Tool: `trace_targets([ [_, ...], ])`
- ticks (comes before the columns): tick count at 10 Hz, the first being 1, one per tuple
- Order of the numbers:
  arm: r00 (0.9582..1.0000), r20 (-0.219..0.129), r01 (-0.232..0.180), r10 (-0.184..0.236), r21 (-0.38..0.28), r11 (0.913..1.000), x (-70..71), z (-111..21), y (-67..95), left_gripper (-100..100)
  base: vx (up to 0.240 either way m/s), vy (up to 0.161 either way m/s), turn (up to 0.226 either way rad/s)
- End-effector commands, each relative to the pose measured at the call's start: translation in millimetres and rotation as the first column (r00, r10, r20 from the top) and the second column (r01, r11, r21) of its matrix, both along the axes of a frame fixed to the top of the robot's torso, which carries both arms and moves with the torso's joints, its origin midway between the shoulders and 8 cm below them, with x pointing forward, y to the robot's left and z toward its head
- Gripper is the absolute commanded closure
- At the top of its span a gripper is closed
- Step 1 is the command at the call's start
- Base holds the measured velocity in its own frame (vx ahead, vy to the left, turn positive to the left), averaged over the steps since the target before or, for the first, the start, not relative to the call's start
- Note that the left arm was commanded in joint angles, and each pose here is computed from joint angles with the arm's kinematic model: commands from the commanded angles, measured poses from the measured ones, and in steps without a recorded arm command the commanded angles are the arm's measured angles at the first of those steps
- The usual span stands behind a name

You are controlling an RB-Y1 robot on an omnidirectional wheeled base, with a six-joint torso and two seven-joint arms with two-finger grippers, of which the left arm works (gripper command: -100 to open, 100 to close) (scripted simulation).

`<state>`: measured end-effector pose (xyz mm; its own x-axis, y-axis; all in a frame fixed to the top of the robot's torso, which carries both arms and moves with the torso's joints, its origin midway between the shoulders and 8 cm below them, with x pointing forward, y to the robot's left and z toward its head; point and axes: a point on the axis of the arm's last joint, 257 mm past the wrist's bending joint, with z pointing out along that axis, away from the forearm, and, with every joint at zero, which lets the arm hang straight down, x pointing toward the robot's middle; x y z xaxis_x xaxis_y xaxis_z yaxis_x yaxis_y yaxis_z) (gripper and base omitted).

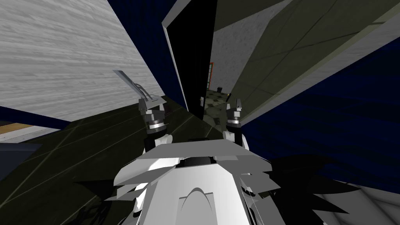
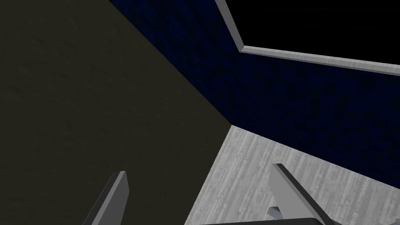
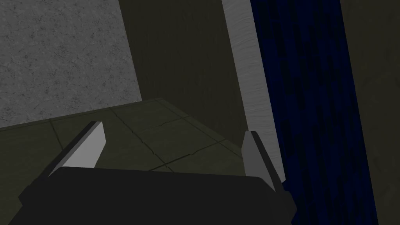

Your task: Push the door open

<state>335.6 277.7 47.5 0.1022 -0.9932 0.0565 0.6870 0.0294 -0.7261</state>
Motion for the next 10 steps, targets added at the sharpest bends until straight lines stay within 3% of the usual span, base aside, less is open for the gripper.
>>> trace_targets([
  [1, 0.9994, -0.027, 0.021, -0.022, -0.004, 0.9998, 10.7, -12.2, -5.7, -100, 0.111, 0.016, -0.11],
  [3, 0.9983, -0.046, 0.036, -0.036, -0.006, 0.9993, 17.9, -20.6, -9.8, -100, 0.139, 0.012, -0.068],
  [6, 0.9923, -0.098, 0.075, -0.076, -0.013, 0.9971, 36.7, -44.2, -21.9, -100, 0.137, 0.03, -0.098],
  [10, 0.9788, -0.163, 0.122, -0.124, -0.022, 0.9923, 58.4, -74.2, -38.4, -100, 0.086, 0.03, -0.085],
])
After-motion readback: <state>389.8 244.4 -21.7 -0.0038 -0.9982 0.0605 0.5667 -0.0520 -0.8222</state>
